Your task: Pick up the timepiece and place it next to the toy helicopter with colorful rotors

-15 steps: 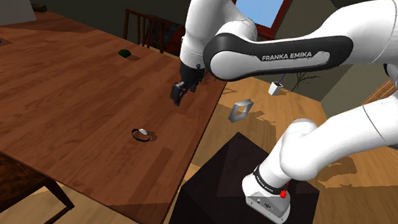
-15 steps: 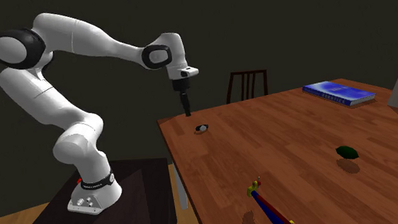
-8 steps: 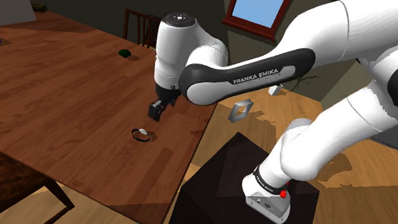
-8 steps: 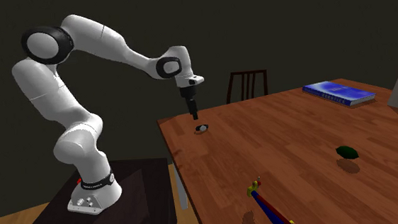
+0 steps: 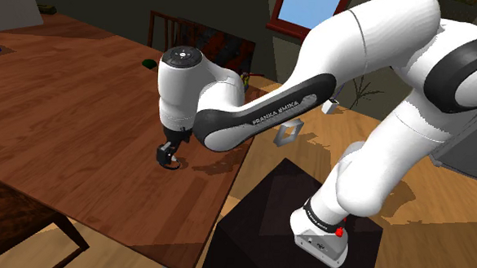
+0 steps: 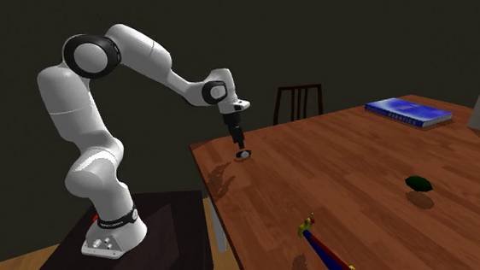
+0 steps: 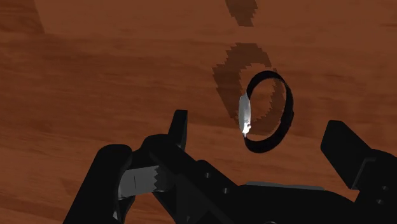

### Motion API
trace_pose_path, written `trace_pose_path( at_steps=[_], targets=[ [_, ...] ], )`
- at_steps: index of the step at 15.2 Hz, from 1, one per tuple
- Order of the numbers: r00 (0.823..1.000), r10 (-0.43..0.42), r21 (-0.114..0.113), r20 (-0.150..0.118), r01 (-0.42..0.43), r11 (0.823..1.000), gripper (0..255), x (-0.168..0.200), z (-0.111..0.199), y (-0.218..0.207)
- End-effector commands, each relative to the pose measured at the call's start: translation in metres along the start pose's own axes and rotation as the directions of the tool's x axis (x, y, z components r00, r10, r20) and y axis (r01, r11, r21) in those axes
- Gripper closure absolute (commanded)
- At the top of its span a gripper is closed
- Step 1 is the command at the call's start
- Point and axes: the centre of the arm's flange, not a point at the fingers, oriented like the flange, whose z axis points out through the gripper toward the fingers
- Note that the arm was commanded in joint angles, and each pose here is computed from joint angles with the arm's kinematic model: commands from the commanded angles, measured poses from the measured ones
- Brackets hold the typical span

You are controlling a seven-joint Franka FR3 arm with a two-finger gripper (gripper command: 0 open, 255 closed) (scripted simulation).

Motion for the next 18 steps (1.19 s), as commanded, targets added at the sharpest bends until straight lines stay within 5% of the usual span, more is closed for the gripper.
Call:
trace_pose_path(
  at_steps=[1,5,13,14,18],
  targets=[
    [1.000,-0.002,0.000,-0.001,0.002,1.000,0,0.001,0.010,-0.002],
    [1.000,-0.002,0.000,-0.001,0.002,1.000,0,0.001,0.034,-0.002],
    [1.000,-0.002,0.000,-0.001,0.002,1.000,0,0.001,0.034,-0.002],
    [1.000,-0.002,0.000,-0.001,0.002,1.000,255,0.001,0.034,-0.002],
    [1.000,-0.002,0.000,-0.001,0.002,1.000,255,0.001,0.034,-0.002]
  ],
)
